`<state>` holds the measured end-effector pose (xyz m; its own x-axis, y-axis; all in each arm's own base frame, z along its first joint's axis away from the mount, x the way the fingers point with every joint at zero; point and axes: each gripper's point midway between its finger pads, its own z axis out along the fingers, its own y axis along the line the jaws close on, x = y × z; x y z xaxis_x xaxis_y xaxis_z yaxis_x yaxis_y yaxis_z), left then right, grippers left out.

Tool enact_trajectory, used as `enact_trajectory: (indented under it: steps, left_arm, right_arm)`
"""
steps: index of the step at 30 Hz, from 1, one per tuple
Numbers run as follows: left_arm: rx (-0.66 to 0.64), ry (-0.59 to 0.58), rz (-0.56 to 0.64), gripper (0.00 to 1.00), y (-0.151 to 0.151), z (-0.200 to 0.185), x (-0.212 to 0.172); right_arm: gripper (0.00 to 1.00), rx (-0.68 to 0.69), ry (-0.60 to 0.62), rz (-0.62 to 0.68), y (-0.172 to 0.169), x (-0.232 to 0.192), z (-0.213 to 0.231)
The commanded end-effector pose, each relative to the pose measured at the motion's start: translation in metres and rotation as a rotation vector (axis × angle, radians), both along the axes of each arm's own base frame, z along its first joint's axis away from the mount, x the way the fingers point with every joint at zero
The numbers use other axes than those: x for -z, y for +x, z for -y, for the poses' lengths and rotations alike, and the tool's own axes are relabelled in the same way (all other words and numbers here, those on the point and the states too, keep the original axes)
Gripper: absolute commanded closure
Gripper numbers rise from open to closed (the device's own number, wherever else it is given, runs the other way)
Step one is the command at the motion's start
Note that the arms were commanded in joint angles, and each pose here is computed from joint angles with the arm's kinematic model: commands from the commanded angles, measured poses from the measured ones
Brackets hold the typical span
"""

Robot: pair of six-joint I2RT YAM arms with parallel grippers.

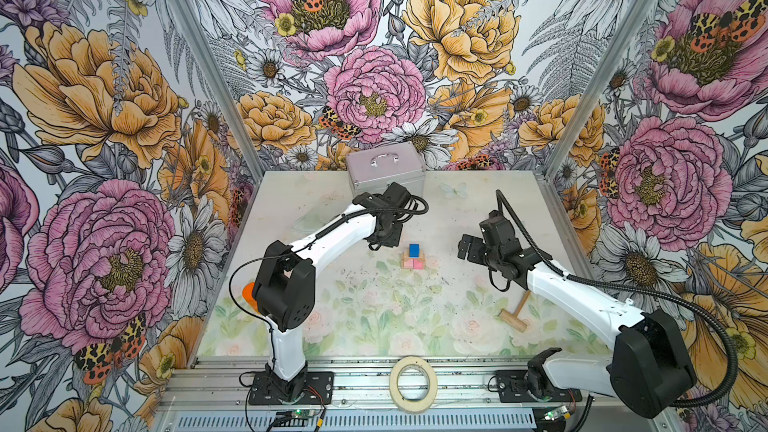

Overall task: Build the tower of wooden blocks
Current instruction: 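Lift the yellow cylinder and carry it over the blue cube with the left gripper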

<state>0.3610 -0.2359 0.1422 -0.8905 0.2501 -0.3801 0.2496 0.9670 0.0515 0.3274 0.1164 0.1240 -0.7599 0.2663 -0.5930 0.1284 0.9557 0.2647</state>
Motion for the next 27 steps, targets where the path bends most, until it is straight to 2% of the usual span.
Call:
enact_trajectory:
  steps: [1,15,27]
  left_arm:
    - [0.074,-0.012,0.018,1.0,-0.009,0.011,-0.026]
    - [0.194,-0.063,0.026,1.0,-0.026,0.054,-0.045]
    - [0.238,-0.048,-0.005,1.0,-0.036,0.073,-0.038]
  right_arm:
    - [0.01,0.006,0.009,0.012,0.001,0.001,0.002]
    - [0.0,0.008,0.018,0.019,-0.002,0.002,0.006]
    - [0.01,0.009,0.029,0.012,-0.002,0.005,0.006]
